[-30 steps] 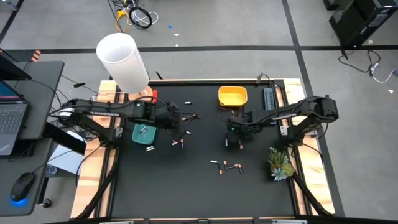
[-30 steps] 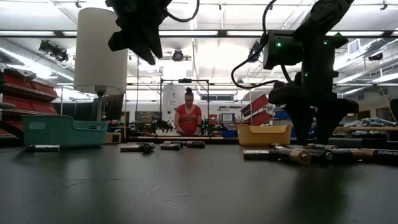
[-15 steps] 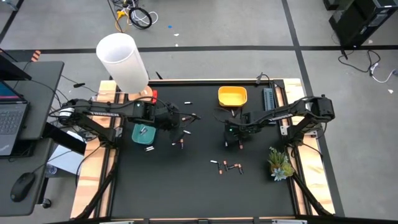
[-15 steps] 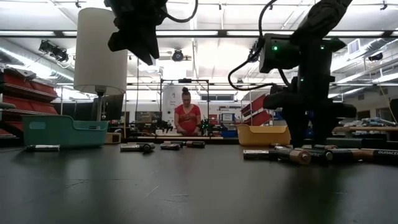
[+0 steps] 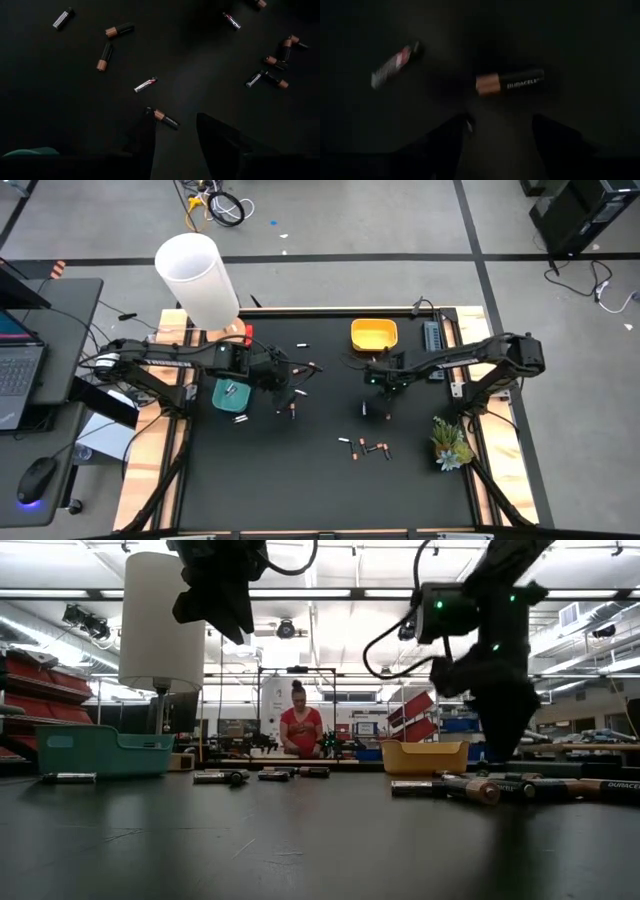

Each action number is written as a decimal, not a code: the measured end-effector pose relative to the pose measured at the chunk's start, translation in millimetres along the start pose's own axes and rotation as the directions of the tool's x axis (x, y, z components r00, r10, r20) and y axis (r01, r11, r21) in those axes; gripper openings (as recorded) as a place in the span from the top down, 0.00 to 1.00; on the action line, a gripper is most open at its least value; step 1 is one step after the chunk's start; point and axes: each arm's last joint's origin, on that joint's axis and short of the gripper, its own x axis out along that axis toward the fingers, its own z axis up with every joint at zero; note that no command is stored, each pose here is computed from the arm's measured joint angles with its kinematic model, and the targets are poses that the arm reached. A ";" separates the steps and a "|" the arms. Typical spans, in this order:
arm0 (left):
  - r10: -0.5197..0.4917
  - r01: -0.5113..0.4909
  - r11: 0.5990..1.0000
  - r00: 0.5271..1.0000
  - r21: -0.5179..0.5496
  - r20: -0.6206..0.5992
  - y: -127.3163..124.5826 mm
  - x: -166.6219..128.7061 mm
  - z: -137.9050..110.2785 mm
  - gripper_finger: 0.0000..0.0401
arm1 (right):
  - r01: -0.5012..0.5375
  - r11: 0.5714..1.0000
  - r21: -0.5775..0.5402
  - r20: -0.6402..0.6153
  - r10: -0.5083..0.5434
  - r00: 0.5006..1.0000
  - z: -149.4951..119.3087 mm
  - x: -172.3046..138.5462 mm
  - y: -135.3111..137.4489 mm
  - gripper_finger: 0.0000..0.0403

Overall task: Sort batteries
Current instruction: Put the black battery into the yellow bin

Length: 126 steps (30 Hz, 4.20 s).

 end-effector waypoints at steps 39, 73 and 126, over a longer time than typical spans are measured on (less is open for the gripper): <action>0.019 -0.019 1.000 1.000 0.004 0.014 6.2 0.9 4.8 0.61 | -0.064 0.297 -0.953 -0.084 -0.054 0.995 -20.8 28.9 -14.3 0.52; 0.015 -0.014 0.998 1.000 -0.056 0.024 7.0 1.2 6.7 0.61 | -0.073 0.377 -0.924 -0.064 0.035 0.997 -10.5 18.7 -4.1 0.89; 0.057 -0.051 0.996 0.994 -0.074 0.091 3.5 0.3 7.4 0.61 | 0.413 0.821 -0.395 0.422 -0.237 0.875 118.0 -93.4 -104.9 0.57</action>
